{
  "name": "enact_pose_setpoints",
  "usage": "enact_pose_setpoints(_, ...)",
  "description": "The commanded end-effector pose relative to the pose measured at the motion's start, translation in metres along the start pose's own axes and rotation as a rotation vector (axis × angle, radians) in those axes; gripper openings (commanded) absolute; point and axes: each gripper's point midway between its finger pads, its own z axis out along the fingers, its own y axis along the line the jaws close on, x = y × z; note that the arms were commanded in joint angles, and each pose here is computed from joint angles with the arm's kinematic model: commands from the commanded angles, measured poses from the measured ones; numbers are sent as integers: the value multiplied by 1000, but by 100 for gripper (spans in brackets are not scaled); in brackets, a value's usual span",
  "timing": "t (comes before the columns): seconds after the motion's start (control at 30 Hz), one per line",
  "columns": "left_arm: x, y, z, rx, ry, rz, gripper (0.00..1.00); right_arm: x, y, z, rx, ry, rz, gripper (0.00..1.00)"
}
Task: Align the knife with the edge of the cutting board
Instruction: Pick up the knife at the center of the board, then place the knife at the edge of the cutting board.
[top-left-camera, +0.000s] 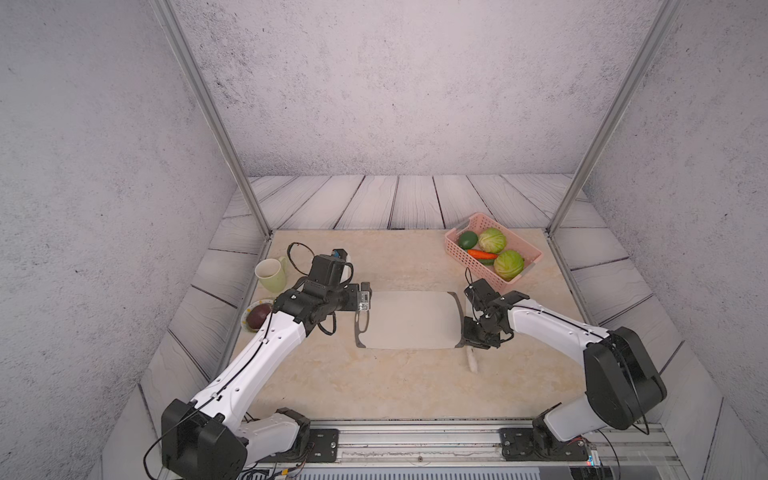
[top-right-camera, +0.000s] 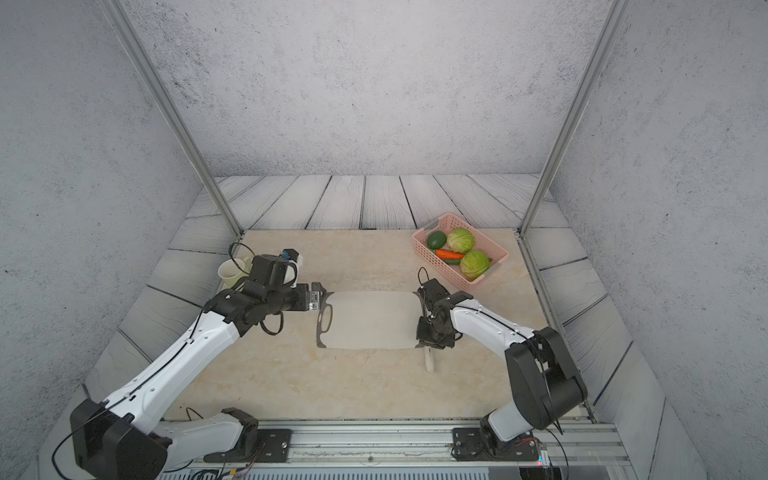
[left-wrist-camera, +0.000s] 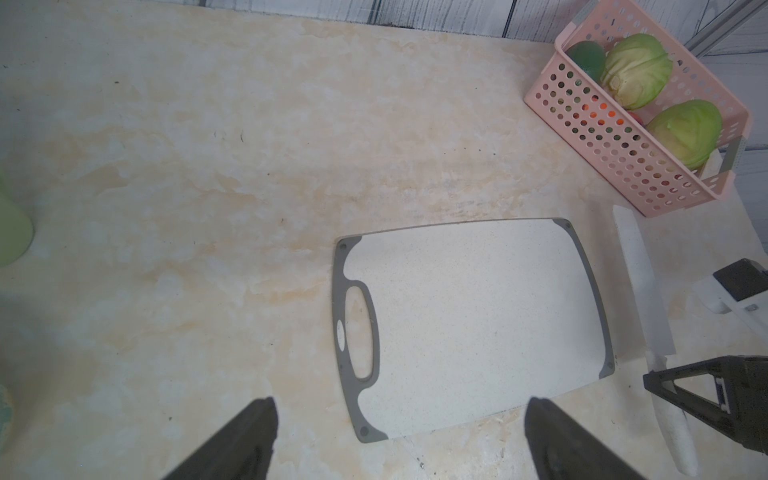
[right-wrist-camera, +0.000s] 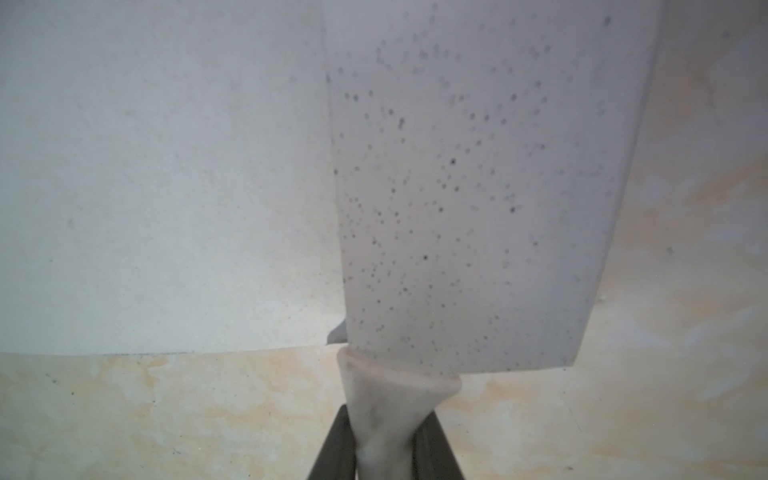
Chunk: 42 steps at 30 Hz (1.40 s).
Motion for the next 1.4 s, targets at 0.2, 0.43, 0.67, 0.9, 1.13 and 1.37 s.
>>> enact_pose_setpoints(0.2,-7,-1,-4,5,-15,-1,98,-6,28,5,21,19,-45,0)
enact_pose_setpoints(0.43,-7,-1,-4,5,-14,-1,98,-6,45,13,42,37,-73,0)
enact_pose_setpoints(0.67,-7,-2,-4,6,-14,1,98,-4,52,20,63,47,-78,0)
enact_pose_setpoints(0.9,-7,-1,-4,6,-12,-1,98,-1,51,24,92,49,-66,0)
enact_pose_setpoints(1.13,-7,-2,-3,9,-9,-1,98,0,48,27,117,44,-40,0)
enact_pose_setpoints(1.37,-6,-2,-2,10,-7,-1,98,1,48,34,124,53,-22,0)
